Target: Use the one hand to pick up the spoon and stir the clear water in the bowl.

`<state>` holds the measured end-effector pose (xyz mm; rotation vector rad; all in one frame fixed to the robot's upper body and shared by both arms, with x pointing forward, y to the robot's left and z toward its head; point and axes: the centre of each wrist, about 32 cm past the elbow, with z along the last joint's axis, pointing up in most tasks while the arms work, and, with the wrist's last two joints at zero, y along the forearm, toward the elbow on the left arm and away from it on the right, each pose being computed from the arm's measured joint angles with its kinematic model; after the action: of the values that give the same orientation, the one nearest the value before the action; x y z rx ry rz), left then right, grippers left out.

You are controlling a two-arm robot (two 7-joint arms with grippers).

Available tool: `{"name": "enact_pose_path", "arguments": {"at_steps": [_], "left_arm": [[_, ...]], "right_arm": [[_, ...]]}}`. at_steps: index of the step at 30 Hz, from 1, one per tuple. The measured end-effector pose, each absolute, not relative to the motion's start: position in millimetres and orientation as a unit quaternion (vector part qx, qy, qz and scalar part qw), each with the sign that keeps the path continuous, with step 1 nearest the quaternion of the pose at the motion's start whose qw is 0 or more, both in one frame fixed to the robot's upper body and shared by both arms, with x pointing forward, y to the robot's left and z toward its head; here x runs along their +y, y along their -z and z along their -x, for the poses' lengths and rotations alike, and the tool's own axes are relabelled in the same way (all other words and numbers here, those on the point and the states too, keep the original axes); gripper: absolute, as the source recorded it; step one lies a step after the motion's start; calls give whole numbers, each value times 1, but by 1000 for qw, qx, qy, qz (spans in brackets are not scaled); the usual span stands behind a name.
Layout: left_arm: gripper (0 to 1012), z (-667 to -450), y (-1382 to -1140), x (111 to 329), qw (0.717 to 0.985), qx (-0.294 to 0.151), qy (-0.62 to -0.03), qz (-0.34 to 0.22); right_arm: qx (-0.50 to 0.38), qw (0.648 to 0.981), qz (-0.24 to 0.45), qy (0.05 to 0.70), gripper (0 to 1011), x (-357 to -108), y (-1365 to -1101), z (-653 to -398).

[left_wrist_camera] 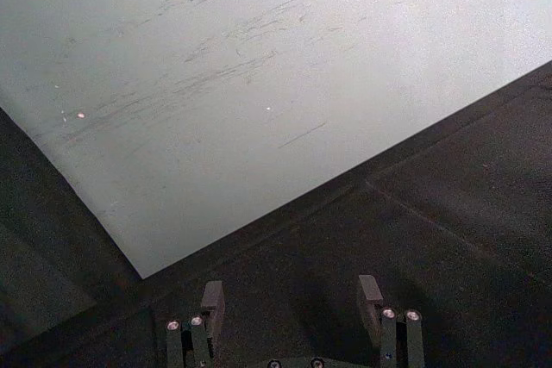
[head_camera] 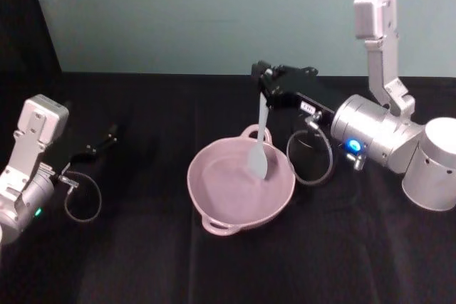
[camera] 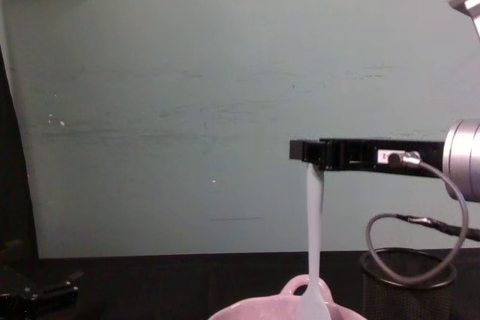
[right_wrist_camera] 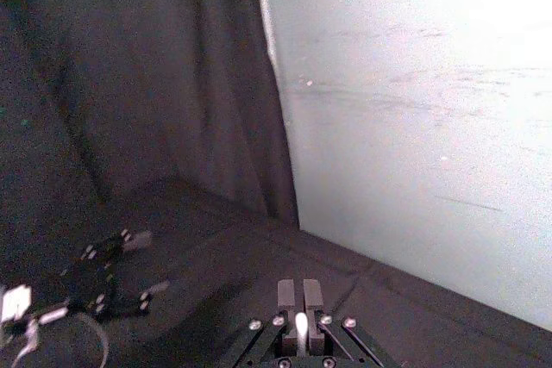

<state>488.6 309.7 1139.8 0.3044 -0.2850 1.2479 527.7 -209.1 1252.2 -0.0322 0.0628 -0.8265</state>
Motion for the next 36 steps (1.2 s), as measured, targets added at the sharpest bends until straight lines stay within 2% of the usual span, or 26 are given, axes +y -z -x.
{"name": "enact_pose_path", "arguments": {"at_steps": [12,23,30,36], "left_arm": [[1011,-489,-1140,310,791,-132,-580,-141],[1011,-489,-1140,310,791,-132,-580,-141],[1011,-489,-1140,310,791,-132,-580,-141],[1011,-489,-1140,310,791,-132,-580,-141]], "right_arm": [[12,938,26,346,64,-177,-1256,-506],[30,940,15,340,65,-158,-1247,-523],[36,930,10,365,65,-163,-1241,-540],[34,917,1,398,64,-182,-1244,-548]]}}
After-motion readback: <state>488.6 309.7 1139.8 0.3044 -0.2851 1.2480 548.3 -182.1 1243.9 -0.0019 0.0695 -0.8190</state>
